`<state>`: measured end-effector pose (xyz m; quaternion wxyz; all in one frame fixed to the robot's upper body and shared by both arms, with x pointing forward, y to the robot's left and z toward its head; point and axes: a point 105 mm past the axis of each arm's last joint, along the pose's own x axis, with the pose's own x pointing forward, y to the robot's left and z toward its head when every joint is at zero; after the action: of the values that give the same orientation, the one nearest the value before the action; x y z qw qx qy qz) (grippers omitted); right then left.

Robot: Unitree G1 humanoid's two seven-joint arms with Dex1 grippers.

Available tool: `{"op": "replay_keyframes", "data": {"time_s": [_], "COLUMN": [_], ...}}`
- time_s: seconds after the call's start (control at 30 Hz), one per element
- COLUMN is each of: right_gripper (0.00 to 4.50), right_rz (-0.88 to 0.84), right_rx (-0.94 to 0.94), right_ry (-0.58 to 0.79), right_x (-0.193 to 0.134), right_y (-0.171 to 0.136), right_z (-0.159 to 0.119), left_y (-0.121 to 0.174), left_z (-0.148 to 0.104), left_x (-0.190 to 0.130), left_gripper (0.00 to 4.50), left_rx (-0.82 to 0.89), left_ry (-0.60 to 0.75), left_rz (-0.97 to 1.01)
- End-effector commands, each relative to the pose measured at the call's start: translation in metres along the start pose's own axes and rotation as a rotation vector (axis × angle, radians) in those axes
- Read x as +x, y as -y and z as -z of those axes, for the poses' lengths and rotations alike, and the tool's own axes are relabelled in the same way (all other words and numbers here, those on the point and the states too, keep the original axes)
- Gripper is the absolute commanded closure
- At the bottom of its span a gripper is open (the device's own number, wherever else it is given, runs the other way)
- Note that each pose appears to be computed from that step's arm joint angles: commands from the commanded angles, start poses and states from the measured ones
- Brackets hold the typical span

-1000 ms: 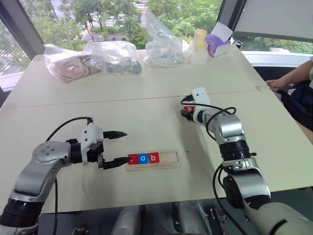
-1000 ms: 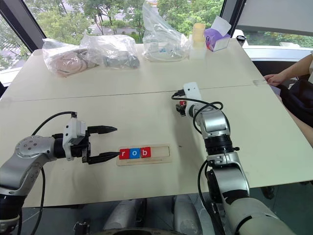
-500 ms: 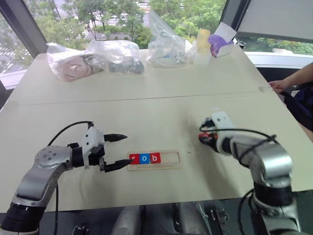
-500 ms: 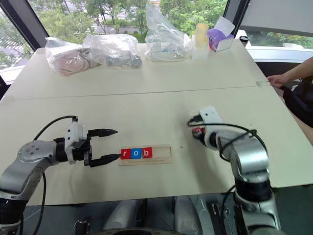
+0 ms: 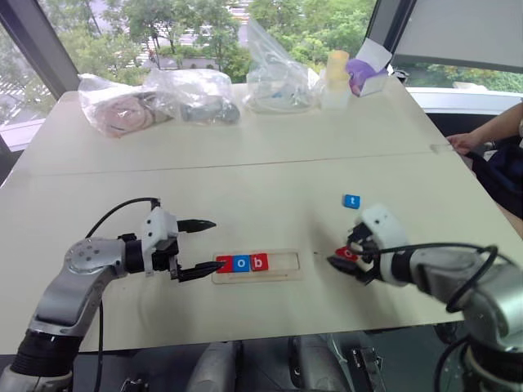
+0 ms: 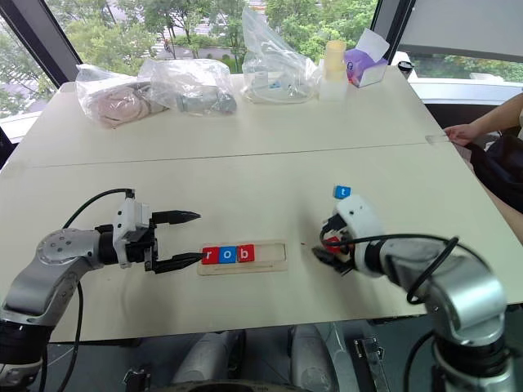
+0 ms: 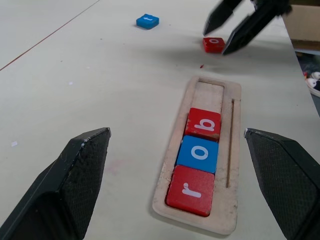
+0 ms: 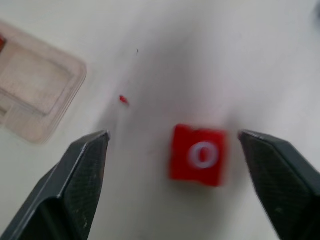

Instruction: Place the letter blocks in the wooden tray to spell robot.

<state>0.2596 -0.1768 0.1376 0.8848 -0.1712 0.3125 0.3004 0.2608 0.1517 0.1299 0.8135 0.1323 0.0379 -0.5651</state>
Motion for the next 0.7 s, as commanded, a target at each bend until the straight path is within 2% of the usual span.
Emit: {"op": "replay_keyframes", "data": {"time_s": [0.03, 0.13, 0.23, 0.4, 0.7], "right_gripper": [0.54, 0.54, 0.54, 0.54, 0.54], "right_rz": [-0.226, -0.377, -0.481, -0.506, -0.544], "right_rx": [-0.239, -0.410, -0.488, -0.638, -0.670], "right_ry": [0.072, 0.055, 0.026, -0.036, -0.047], "right_x": [-0.005, -0.005, 0.001, 0.018, 0.038], "right_y": [-0.007, 0.000, 0.013, 0.032, 0.047], "right_z": [-0.012, 0.001, 0.014, 0.026, 0.027], "left_y": [-0.003, -0.004, -0.001, 0.003, 0.006], "left_z": [-0.006, -0.008, -0.009, -0.008, -0.008], "left_x": [0.000, -0.001, -0.003, -0.006, -0.006], "left_gripper": [0.00, 0.00, 0.00, 0.00, 0.00], "left_rx": [0.035, 0.043, 0.044, 0.036, 0.031], "left_ry": [0.014, 0.019, 0.020, 0.015, 0.017], "left_rz": [-0.009, -0.021, -0.035, -0.055, -0.077]}}
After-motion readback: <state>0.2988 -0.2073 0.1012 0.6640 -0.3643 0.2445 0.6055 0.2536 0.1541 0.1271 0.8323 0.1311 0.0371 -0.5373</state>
